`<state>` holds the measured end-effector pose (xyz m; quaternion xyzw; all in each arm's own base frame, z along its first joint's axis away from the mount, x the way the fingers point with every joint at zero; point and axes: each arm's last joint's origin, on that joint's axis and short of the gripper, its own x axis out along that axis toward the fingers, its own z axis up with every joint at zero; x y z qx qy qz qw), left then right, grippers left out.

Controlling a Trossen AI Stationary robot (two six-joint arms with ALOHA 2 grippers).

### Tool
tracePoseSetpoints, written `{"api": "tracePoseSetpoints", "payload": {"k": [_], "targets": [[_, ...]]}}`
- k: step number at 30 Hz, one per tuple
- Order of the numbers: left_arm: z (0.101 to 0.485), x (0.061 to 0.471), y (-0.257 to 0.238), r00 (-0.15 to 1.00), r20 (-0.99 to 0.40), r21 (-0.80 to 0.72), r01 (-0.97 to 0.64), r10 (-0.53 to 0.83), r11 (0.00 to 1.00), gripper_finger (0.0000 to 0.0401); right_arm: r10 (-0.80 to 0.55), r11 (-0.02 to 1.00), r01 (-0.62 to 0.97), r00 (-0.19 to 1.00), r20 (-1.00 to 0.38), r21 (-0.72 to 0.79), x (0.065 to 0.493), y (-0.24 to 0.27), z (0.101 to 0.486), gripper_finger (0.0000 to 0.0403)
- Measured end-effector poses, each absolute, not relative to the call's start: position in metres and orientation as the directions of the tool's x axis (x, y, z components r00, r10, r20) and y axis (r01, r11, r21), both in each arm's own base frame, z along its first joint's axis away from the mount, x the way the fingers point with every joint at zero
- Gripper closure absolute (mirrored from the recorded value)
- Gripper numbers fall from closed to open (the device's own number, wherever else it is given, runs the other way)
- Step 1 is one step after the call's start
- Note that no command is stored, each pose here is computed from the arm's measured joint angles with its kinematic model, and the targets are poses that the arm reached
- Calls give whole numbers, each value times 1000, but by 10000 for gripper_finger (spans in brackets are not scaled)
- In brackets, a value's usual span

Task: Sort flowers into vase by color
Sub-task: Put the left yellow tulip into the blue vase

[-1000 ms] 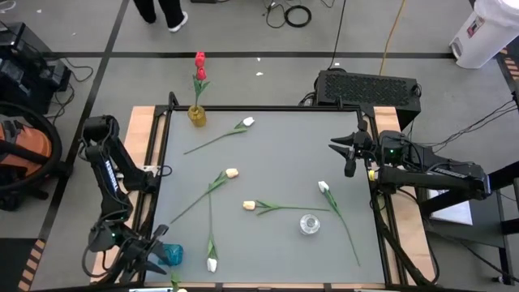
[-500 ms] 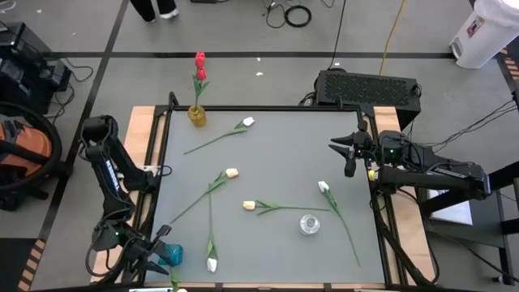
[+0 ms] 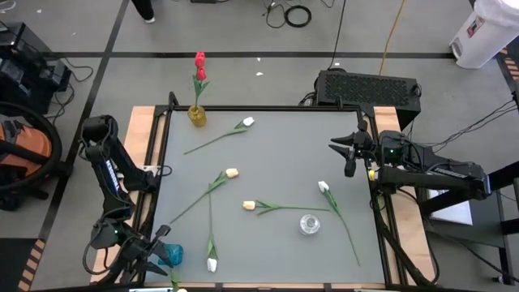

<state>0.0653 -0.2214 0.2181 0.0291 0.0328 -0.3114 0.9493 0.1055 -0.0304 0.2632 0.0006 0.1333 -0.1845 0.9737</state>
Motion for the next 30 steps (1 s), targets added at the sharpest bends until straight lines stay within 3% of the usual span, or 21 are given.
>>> {"api": "tracePoseSetpoints", "payload": {"k": [14, 30], "targets": [[218, 67, -219, 854, -73, 140, 520, -515, 842, 286, -359, 932, 360, 896, -260, -48, 105, -30, 263, 316], [239, 51, -177, 860, -141, 99, 506, -491, 857, 286, -360, 932, 360, 896, -260, -48, 105, -30, 263, 316]]}}
